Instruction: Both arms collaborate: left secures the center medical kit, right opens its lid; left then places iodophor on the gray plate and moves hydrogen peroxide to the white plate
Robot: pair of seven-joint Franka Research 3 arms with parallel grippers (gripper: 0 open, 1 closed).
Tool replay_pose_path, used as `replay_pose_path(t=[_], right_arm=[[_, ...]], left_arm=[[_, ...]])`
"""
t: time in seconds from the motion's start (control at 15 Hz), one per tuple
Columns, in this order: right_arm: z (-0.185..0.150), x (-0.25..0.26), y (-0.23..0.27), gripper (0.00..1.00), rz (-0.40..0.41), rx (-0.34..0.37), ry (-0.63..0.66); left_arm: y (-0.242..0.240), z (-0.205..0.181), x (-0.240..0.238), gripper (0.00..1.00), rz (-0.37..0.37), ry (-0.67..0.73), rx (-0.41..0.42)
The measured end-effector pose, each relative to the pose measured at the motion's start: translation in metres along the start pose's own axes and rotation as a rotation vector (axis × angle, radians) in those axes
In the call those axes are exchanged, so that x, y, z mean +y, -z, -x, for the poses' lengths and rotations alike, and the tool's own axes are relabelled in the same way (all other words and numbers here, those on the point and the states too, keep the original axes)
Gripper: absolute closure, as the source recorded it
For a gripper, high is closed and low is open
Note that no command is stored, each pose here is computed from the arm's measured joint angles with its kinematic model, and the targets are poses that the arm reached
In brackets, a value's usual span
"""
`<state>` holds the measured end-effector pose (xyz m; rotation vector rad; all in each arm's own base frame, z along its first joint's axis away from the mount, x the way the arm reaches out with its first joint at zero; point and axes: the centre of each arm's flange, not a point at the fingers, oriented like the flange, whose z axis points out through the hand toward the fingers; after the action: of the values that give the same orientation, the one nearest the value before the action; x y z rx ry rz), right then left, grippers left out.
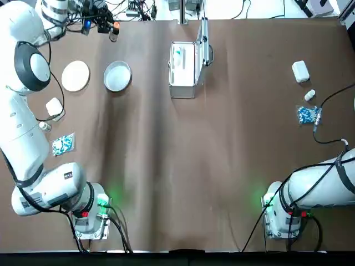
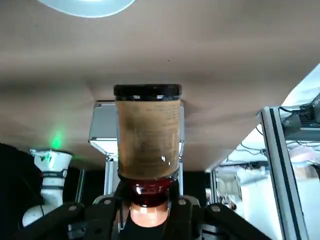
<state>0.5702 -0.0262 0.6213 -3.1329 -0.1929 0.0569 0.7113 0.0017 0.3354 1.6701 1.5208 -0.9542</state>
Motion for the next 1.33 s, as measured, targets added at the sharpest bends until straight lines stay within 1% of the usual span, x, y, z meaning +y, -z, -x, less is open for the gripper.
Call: replay_pose_path(t=[0.2, 0.27, 0.47, 0.6, 0.8, 1.0, 1.2, 1.33], right_arm=[[0.0, 0.001, 0.0, 0.01, 0.0, 0.0, -0.001], [0.0, 0.001, 0.0, 0.01, 0.0, 0.0, -0.002], [0.0, 0.001, 0.0, 0.01, 0.0, 0.0, -0.002], [0.0, 0.001, 0.0, 0.01, 0.0, 0.001, -0.002], [0.0, 0.001, 0.0, 0.01, 0.0, 0.002, -0.001], [0.0, 0.001, 0.0, 0.01, 0.0, 0.002, -0.002], [0.0, 0.001, 0.0, 0.01, 0.0, 0.002, -0.002], [0.0, 0.001, 0.0, 0.01, 0.0, 0.002, -0.002]], left_arm=[[-0.009, -0.053, -0.016, 0.67, 0.0, -0.015, -0.131], [-0.013, -0.07, -0.024, 0.67, 0.003, -0.021, -0.161], [-0.019, -0.111, -0.048, 0.67, 0.004, -0.085, -0.219], [-0.019, -0.13, -0.06, 0.67, 0.001, -0.118, -0.254], [-0.021, -0.154, -0.074, 0.67, 0.018, -0.19, -0.32], [-0.03, -0.18, -0.084, 0.67, 0.041, -0.247, -0.356], [-0.04, -0.199, -0.09, 0.67, 0.052, -0.251, -0.379], [-0.048, -0.214, -0.096, 0.67, 0.062, -0.224, -0.402]])
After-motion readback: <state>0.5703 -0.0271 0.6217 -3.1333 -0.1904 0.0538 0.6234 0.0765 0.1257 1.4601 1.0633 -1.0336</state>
